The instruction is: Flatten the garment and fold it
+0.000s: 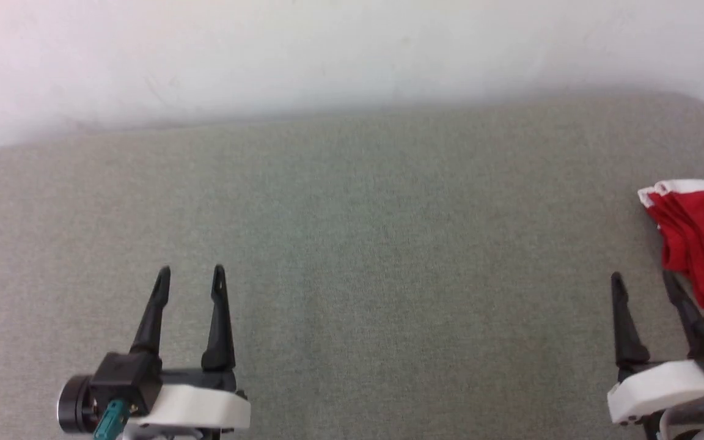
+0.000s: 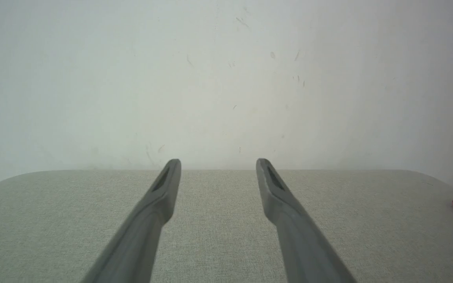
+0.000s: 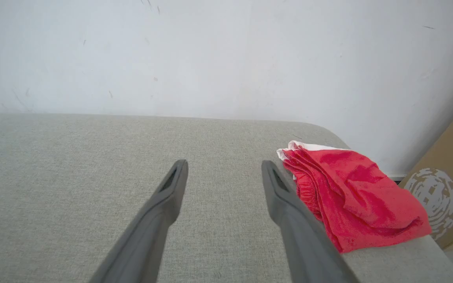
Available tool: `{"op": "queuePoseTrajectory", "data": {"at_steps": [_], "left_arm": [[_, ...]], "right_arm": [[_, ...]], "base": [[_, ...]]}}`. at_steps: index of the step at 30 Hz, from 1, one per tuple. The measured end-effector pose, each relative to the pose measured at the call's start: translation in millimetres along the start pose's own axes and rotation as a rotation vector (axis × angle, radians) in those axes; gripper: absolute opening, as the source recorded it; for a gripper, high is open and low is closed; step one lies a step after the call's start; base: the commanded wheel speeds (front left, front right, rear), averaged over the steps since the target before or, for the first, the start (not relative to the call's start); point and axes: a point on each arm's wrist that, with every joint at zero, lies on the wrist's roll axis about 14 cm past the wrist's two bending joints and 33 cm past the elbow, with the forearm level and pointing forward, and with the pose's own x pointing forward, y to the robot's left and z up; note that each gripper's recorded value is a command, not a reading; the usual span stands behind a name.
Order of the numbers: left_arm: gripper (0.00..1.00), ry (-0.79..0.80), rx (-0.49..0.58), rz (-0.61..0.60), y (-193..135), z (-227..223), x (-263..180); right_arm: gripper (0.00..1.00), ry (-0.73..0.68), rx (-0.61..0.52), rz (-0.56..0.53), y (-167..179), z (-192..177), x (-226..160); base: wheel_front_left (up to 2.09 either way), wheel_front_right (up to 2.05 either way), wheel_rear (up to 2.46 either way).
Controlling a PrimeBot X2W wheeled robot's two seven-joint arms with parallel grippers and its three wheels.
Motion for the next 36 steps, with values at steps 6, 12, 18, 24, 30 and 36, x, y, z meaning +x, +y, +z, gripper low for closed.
{"op": "queuePoseTrajectory", "data": {"at_steps": [6,12,18,24,30,36], "left_arm": [[1.0,-0.006,-0.064,0.053,13.6,5.0,-20.6],[1.0,0.022,-0.087,0.069,20.2,-3.2,-40.4],[1.0,0.042,-0.082,0.082,22.9,-10.6,-49.5],[1.0,0.064,-0.067,0.07,20.9,-17.8,-51.5],[0.0,0.066,-0.066,0.071,21.1,-18.3,-51.4],[0.0,0.076,-0.066,0.071,21.1,-19.6,-51.3]], "right_arm": [[1.0,-0.158,-0.035,0.042,13.3,29.4,-11.4],[1.0,-0.245,-0.055,0.036,10.9,53.4,-23.2],[1.0,-0.254,-0.045,0.045,13.6,55.1,-31.8],[1.0,-0.232,-0.022,0.048,14.9,47.5,-32.6],[0.0,-0.23,-0.02,0.048,14.6,47.1,-32.2],[0.0,-0.22,-0.02,0.049,15.1,45.6,-31.7]], "base": [[0.0,0.0,0.0],[0.0,0.0,0.0],[0.0,0.0,0.0],[0.0,0.0,0.0],[0.0,0.0,0.0],[0.0,0.0,0.0]]}}
